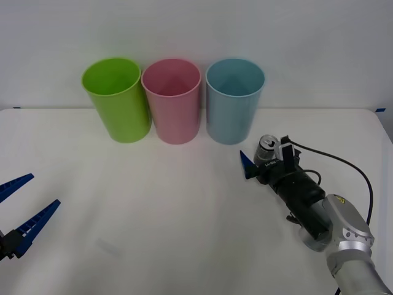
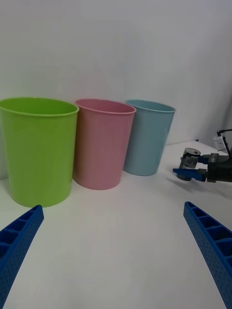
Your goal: Grasp the object on the table and drop it into the matching bin: aluminum can to the light blue bin, PET bottle to the pink bin.
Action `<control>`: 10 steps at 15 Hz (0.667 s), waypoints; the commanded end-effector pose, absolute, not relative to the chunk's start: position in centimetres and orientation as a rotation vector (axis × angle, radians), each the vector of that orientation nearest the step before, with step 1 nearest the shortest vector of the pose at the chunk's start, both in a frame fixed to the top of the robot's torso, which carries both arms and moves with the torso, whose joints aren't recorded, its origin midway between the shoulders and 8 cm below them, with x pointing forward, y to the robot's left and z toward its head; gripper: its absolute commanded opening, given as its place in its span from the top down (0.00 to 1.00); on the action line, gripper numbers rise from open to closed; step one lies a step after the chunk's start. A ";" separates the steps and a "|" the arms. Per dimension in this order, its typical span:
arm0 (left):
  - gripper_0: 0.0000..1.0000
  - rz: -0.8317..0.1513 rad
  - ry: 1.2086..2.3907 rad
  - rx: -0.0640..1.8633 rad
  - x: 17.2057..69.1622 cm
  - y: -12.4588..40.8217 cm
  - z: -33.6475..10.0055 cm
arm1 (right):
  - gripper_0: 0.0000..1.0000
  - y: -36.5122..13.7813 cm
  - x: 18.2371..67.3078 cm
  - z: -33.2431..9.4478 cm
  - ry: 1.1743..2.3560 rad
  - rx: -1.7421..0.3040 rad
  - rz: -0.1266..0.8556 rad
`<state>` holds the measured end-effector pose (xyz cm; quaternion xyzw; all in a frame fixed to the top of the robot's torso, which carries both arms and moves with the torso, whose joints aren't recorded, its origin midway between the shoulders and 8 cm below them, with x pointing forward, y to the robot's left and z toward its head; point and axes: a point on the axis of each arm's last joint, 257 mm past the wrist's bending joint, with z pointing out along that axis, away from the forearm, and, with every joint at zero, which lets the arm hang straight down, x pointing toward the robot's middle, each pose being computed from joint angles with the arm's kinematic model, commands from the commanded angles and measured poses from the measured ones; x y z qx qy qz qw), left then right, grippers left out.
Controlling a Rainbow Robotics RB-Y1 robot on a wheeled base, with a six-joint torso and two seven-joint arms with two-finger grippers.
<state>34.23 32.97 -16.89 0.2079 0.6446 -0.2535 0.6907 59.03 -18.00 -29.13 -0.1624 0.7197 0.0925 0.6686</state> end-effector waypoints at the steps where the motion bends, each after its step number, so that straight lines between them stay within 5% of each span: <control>1: 0.00 -0.567 1.441 0.465 34.2 33.0 -16.9 | 0.74 -18.0 59.0 -29.1 1.621 -0.360 0.213; 2: 0.00 -0.567 1.441 0.465 34.2 33.0 -16.9 | 1.00 -17.8 59.0 -29.0 1.617 -0.365 0.218; 10: 0.00 -0.567 1.441 0.465 34.2 33.0 -16.9 | 1.00 -17.4 58.7 -28.5 1.596 -0.363 0.247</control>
